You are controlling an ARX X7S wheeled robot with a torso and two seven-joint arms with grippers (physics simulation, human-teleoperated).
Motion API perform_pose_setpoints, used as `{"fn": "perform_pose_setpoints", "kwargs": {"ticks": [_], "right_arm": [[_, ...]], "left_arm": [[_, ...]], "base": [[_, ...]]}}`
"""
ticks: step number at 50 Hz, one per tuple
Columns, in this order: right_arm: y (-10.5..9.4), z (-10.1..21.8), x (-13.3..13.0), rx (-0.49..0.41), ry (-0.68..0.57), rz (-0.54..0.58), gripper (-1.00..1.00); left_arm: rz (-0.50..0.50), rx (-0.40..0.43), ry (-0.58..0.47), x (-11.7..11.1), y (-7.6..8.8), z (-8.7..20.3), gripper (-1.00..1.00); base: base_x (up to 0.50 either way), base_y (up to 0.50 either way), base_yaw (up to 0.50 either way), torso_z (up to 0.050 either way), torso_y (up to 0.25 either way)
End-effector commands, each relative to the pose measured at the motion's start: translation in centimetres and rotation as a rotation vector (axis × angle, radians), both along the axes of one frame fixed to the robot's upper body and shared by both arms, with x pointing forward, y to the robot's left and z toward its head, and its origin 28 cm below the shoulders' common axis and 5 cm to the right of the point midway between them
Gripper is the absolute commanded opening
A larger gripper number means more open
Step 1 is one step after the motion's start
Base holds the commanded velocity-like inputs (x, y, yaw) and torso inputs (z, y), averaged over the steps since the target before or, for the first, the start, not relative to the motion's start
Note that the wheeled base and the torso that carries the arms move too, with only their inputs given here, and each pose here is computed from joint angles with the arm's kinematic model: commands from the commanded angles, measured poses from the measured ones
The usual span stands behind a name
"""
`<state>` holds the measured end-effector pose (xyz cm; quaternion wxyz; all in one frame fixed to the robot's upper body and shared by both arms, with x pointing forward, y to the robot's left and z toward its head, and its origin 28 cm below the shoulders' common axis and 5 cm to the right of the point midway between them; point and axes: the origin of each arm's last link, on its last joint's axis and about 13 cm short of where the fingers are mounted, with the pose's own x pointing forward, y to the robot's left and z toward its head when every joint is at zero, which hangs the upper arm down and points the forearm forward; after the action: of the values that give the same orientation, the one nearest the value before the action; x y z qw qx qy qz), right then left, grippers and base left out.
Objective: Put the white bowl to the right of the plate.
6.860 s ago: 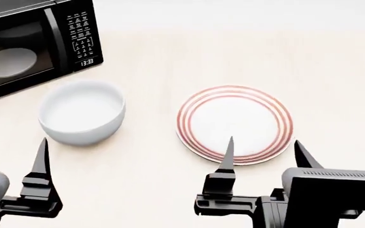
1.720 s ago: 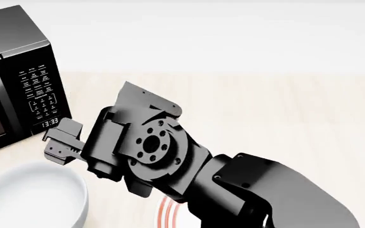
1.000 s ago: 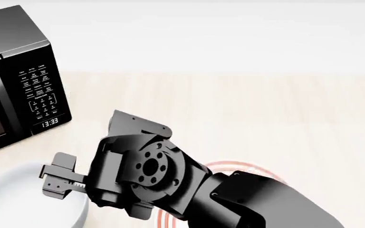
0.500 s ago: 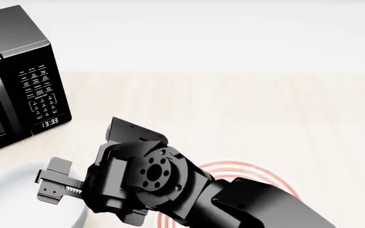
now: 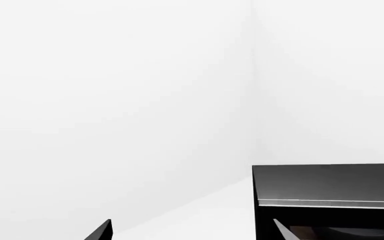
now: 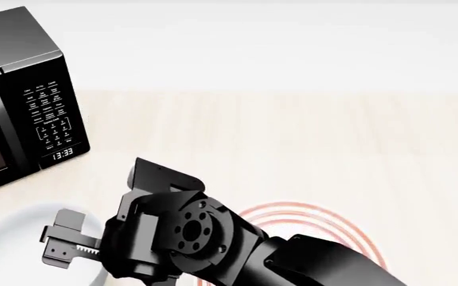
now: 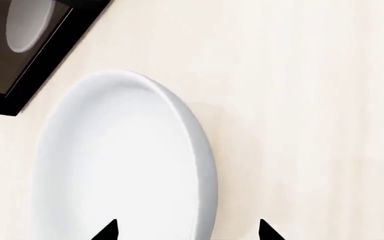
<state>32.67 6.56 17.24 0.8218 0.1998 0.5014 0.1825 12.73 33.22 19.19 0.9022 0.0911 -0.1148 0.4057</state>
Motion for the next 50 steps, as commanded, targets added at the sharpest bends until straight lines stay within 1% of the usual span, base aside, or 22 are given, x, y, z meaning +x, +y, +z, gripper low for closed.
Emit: {"fn": "perform_pose_setpoints", "kwargs": {"ticks": [1, 7, 9, 12, 19, 27, 31, 39, 40, 43, 50], "right_arm": [[-0.1, -0.5, -0.1, 0.012, -0.003, 0.019, 1.0], [-0.4, -1.0, 0.1, 0.02, 0.013, 0.018, 1.0], [-0.4, -1.0, 0.2, 0.021, 0.008, 0.001, 1.0], [-0.4, -1.2, 0.2, 0.029, 0.009, -0.006, 1.0], [-0.3, -2.0, -0.2, 0.017, 0.008, -0.002, 1.0], [-0.2, -2.0, -0.3, 0.022, -0.002, -0.001, 1.0], [-0.3, -2.5, -0.3, 0.006, -0.002, -0.011, 1.0], [-0.2, -2.2, -0.3, -0.012, -0.012, -0.013, 1.0], [-0.2, -2.1, -0.2, -0.018, -0.016, -0.015, -1.0], [-0.2, -2.0, -0.1, -0.038, -0.034, -0.027, -1.0], [0.1, -1.4, -0.1, -0.024, -0.048, -0.025, -1.0]], "left_arm": [[-0.002, 0.0, -0.004, -0.1, 0.0, 0.1, 1.0], [-0.002, 0.002, -0.006, -0.2, -0.1, 0.1, 1.0], [-0.004, 0.004, -0.006, -0.2, -0.1, 0.1, 1.0], [-0.003, 0.004, -0.006, -0.2, -0.1, 0.1, 1.0], [-0.005, 0.003, -0.011, -0.3, -0.1, 0.1, 1.0], [-0.007, 0.003, -0.015, -0.4, -0.1, 0.2, 1.0], [-0.007, 0.006, -0.015, -0.4, -0.2, 0.2, 1.0], [-0.008, 0.006, -0.017, -0.5, -0.2, 0.2, 1.0], [-0.01, 0.005, -0.017, -0.5, -0.2, 0.2, 1.0], [-0.009, 0.004, -0.019, -0.6, -0.2, 0.2, 1.0], [-0.008, 0.005, -0.022, -0.6, -0.2, 0.2, 1.0]], "base": [[0.0, 0.0, 0.0, 0.0, 0.0], [0.0, 0.0, 0.0, 0.0, 0.0], [0.0, 0.0, 0.0, 0.0, 0.0], [0.0, 0.0, 0.0, 0.0, 0.0], [0.0, 0.0, 0.0, 0.0, 0.0], [0.0, 0.0, 0.0, 0.0, 0.0], [0.0, 0.0, 0.0, 0.0, 0.0], [0.0, 0.0, 0.0, 0.0, 0.0], [0.0, 0.0, 0.0, 0.0, 0.0], [0.0, 0.0, 0.0, 0.0, 0.0], [0.0, 0.0, 0.0, 0.0, 0.0]]}}
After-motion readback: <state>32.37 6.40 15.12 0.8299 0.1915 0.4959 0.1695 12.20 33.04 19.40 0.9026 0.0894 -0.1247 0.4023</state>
